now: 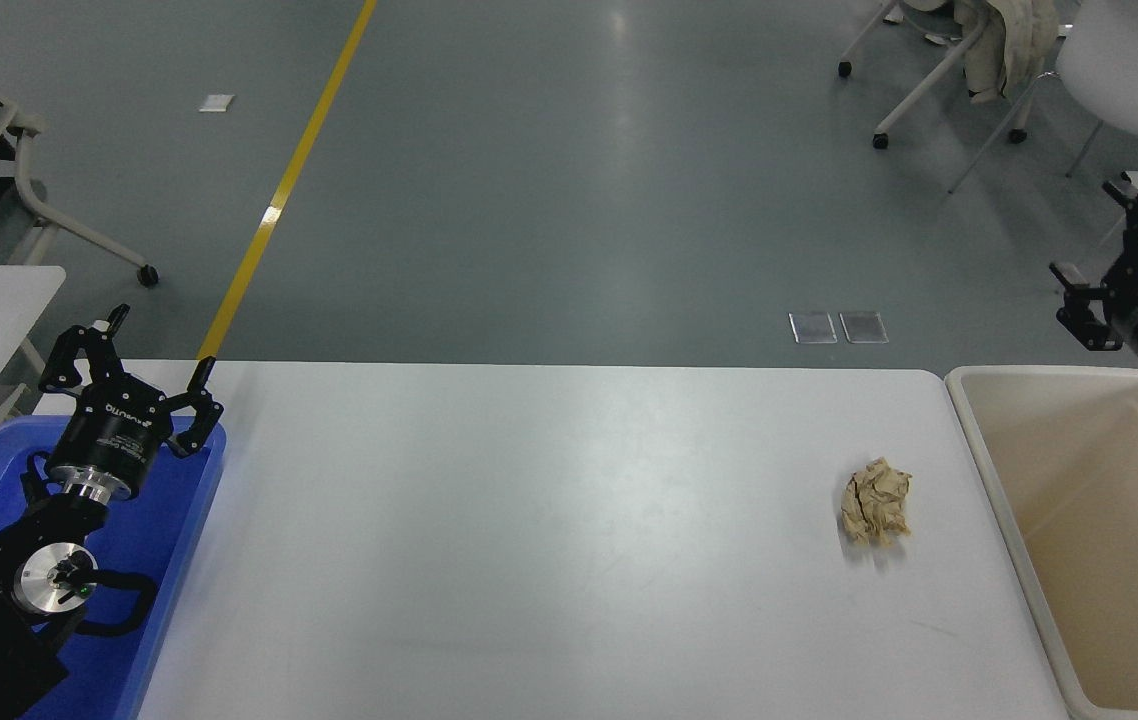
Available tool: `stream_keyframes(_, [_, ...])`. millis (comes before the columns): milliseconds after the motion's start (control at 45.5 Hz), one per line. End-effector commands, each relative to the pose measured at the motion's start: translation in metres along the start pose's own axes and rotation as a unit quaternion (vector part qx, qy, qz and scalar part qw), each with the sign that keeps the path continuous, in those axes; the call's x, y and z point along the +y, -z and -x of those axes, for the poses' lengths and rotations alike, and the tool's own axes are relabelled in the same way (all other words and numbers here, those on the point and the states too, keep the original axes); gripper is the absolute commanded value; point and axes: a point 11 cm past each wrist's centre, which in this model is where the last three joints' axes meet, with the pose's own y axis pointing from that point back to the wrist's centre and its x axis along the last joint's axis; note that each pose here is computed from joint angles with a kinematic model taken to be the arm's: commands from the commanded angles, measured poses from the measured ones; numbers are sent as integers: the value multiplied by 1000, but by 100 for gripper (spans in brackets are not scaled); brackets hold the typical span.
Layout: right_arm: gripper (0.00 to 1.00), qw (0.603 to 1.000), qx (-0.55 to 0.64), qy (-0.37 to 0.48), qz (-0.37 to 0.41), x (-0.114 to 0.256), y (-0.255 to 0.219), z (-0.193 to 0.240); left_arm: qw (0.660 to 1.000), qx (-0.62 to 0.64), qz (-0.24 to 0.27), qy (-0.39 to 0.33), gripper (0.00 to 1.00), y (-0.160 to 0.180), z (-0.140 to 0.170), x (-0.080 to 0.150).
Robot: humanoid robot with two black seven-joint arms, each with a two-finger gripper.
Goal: Clean the table surface
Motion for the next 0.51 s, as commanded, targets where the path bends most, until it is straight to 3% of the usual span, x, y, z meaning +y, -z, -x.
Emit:
stream_keyframes(0, [98, 983, 145, 75, 78, 3, -8, 6, 1000, 0, 0, 0, 100, 0, 0, 0])
stream_keyframes(198, [98, 951, 244, 145, 122, 3, -8, 16, 1000, 0, 0, 0, 100, 0, 0, 0])
stream_keyframes(484, [98, 849, 436, 242, 174, 1, -12, 33, 1000, 0, 0, 0, 100, 0, 0, 0])
